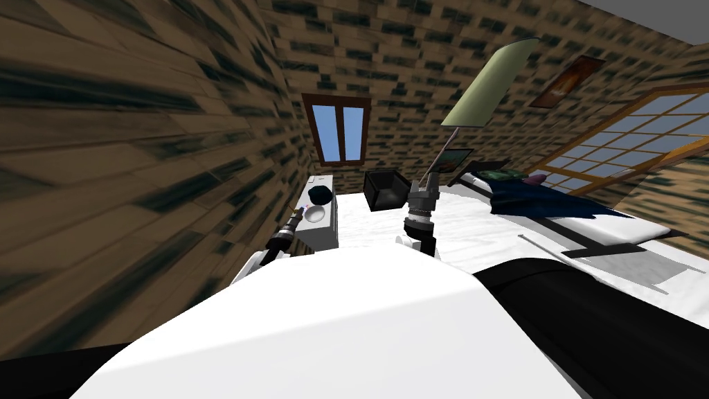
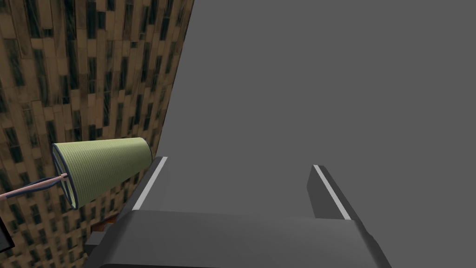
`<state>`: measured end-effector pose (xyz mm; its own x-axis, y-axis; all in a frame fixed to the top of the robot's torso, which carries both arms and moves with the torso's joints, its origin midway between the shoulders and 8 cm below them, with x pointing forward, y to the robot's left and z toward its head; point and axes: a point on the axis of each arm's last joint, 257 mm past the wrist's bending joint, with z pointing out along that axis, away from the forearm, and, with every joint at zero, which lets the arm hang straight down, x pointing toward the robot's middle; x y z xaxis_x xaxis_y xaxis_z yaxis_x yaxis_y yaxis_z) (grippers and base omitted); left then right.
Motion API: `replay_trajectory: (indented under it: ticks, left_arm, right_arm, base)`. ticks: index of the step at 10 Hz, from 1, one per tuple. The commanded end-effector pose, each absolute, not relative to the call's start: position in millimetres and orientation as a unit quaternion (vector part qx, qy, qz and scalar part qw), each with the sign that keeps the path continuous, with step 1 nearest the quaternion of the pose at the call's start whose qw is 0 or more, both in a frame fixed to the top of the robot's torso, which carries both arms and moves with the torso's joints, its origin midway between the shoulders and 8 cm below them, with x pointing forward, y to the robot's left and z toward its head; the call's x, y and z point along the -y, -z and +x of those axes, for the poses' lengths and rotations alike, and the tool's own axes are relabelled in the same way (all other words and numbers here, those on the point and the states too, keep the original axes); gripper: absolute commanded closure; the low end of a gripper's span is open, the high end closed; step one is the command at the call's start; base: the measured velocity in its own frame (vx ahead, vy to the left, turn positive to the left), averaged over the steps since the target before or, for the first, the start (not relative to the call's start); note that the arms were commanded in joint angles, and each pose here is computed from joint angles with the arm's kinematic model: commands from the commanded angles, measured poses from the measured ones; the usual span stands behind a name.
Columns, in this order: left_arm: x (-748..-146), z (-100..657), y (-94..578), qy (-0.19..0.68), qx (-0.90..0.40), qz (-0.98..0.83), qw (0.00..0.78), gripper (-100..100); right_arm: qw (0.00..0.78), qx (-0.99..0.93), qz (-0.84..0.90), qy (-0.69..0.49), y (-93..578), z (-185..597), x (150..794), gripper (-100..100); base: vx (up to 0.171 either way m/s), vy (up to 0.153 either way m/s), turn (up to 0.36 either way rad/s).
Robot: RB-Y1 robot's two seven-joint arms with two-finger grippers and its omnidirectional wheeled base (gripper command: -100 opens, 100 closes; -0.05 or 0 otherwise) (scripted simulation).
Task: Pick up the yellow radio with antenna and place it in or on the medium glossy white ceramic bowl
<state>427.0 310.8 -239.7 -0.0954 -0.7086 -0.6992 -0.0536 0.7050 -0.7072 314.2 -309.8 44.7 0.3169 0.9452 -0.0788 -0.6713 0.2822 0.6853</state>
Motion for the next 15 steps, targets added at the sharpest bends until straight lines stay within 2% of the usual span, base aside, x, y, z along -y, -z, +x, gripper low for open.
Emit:
replay_trajectory:
  ticks: [1, 8, 15]
  left_arm:
    - [-333.0, 425.4, 260.4, 0.233, -0.710, -0.285, 0.600, -100]
    - [-436.5, 410.5, 327.2, 0.099, -0.756, -0.345, 0.548, -100]
    - [-508.7, 389.6, 351.5, 0.022, -0.757, -0.400, 0.516, -100]
  right_arm:
    - [0.762, -0.246, 0.279, -0.530, -44.7, 314.2, 309.8, 0]
    - [0.762, -0.246, 0.279, -0.530, -44.7, 314.2, 309.8, 0]
    - [0.762, -0.246, 0.279, -0.530, -44.7, 314.2, 309.8, 0]
  base:
    - [0.012, -0.024, -0.107]
    - [0.025, -0.016, -0.119]
    - [0.030, 0.003, -0.106]
